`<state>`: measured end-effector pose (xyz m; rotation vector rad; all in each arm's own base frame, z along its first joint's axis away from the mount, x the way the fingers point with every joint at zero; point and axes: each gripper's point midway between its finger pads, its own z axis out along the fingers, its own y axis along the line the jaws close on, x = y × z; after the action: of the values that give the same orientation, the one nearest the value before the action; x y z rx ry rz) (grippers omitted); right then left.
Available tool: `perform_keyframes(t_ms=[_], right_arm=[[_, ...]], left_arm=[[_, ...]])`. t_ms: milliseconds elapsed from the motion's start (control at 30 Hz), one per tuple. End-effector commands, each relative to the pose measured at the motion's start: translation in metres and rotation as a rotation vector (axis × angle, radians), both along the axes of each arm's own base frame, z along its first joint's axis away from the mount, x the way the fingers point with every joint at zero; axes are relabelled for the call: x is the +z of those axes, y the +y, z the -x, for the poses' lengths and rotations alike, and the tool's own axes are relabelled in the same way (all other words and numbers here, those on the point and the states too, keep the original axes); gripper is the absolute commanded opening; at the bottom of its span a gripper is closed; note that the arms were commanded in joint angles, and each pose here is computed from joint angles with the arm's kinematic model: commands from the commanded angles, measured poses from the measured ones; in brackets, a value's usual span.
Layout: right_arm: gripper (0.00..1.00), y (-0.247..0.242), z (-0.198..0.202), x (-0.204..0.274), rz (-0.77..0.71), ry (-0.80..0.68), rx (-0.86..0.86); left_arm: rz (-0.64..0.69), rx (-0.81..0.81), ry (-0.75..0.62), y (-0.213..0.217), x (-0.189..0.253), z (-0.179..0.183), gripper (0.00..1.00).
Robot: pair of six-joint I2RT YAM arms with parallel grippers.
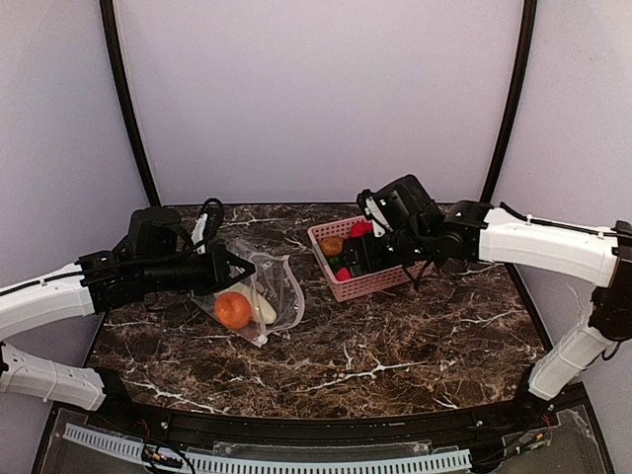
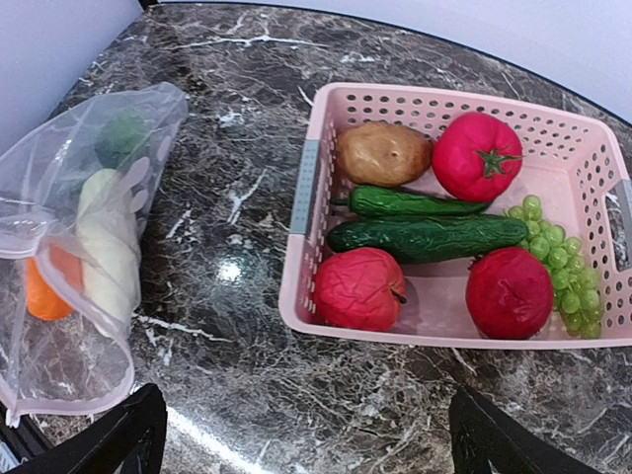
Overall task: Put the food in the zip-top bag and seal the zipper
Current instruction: Pick up the fake fruit from the bin.
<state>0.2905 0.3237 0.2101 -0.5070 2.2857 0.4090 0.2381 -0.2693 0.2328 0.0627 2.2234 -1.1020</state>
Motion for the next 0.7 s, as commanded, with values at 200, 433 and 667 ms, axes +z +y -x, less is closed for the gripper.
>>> perform_keyframes(t_ms=[200,433,667], right_arm=[[0.99,-0.020,-0.073,-0.026,0.075,0.066,-0.065],[0.99,-0.026,-0.127,-0.040,0.044,0.085,-0.111],[0.99,-0.026,-0.172,-0.060,0.025,0.097,-0.137]], left_arm=[[-0.011,0.004,-0.003,0.008,-0.003,0.001,0.01],[-0.001,0.013,0.004,0.011,-0.006,0.000,0.01],[-0.002,0.008,0.016,0.010,-0.008,-0.002,0.01]])
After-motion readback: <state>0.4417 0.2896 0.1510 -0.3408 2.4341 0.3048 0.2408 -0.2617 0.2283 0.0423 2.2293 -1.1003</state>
